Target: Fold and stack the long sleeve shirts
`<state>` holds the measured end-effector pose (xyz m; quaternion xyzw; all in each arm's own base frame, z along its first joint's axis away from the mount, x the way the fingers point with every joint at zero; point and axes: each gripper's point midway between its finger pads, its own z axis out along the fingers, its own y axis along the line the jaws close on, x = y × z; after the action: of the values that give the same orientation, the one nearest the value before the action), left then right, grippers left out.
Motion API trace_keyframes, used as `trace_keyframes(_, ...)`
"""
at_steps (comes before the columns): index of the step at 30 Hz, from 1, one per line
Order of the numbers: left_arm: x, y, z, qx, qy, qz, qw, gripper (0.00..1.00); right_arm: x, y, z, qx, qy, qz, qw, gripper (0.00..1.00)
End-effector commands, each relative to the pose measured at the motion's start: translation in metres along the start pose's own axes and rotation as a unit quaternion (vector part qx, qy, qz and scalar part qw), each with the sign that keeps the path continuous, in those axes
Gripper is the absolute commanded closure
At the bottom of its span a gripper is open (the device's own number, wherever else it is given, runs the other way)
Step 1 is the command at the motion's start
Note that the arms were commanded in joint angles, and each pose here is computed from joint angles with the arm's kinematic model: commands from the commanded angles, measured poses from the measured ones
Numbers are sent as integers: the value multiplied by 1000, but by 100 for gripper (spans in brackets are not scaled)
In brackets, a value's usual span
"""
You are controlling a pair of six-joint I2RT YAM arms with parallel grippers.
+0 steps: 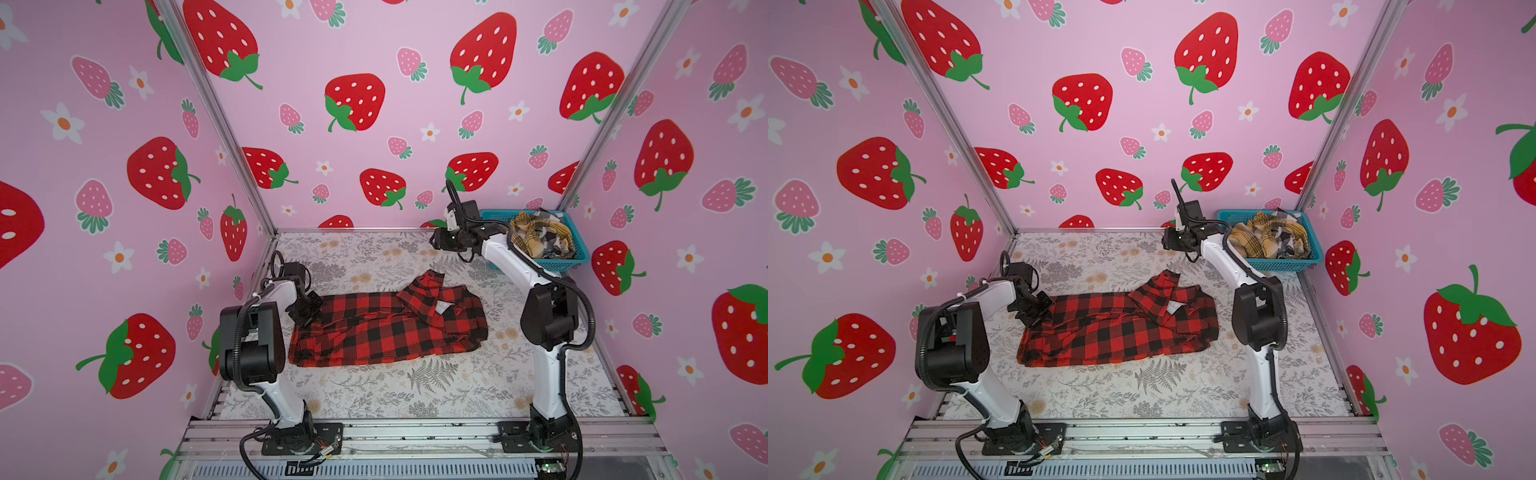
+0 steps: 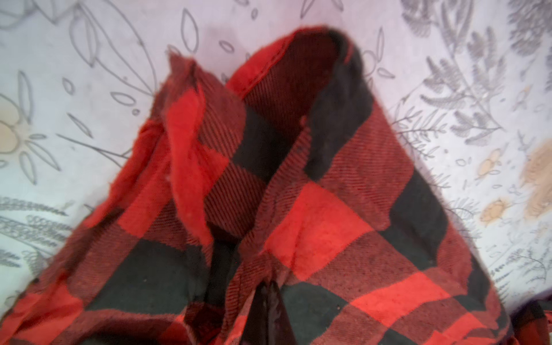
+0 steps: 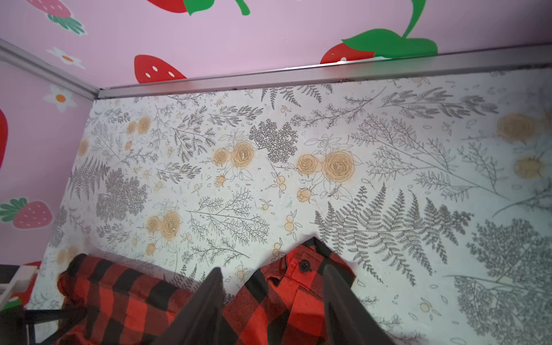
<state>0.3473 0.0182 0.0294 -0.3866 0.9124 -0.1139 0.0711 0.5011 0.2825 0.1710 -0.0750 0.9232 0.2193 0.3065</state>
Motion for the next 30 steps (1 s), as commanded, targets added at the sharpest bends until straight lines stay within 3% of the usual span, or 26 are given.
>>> trace_keyframes(1,-9,-7,-13,5,-12,5,1000,100,67,-44,25,34,95,59,993,47)
trace_keyframes(8,-9,-8,-13,8,-11,8,1000,100,103,-52,43,6,135,93,986,48)
trace_keyframes(21,-10,-10,-13,8,-11,13,1000,100,127,-53,86,-56,170,151,972,66)
trace_keyframes(23,-11,-11,-15,9,-13,13,1000,100,120,-50,87,-69,161,155,972,81)
trace_keyframes(26,-12,-13,-18,11,-14,13,1000,100,94,-35,78,-105,131,142,975,96)
trace_keyframes(30,-14,-26,-43,34,-33,18,999,100,39,-2,33,-152,45,106,982,100)
